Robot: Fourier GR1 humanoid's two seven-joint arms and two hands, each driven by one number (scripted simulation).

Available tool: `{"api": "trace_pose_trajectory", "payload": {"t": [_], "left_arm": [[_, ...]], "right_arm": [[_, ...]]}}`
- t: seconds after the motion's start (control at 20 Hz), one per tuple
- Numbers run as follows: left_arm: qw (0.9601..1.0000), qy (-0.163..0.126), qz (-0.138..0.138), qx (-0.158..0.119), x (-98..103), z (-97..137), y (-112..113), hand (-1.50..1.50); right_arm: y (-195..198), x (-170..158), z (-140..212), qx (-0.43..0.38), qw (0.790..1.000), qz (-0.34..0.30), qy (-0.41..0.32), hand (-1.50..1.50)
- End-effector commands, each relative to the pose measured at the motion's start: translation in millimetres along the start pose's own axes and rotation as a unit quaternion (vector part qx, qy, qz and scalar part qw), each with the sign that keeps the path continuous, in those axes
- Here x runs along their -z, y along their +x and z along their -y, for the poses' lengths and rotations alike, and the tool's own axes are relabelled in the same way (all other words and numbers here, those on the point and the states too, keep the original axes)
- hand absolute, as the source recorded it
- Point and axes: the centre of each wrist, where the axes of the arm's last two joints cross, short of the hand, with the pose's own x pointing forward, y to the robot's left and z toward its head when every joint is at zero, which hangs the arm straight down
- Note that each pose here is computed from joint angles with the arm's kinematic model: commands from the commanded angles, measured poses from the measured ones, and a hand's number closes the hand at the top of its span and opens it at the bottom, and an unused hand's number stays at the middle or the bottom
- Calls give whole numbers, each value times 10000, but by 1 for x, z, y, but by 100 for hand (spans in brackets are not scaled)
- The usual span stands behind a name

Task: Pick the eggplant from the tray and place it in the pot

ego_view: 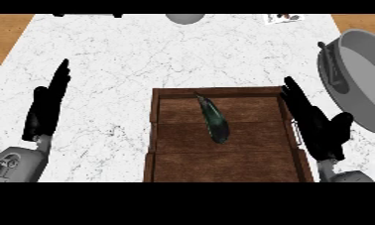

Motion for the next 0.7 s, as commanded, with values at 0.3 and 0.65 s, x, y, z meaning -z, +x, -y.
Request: {"api": "trace_pose_trajectory", "payload": {"t": [0.3,0.65], "left_arm": [[9824,-274,979,-1570,-18,50,25,0],[9738,-337,1189,-1910,-44,72,1,0]], "right_arm": [[62,12,85,-2251,9323,2665,-956,150],[-11,-1,11,-338,8948,4326,-1049,-150]]}}
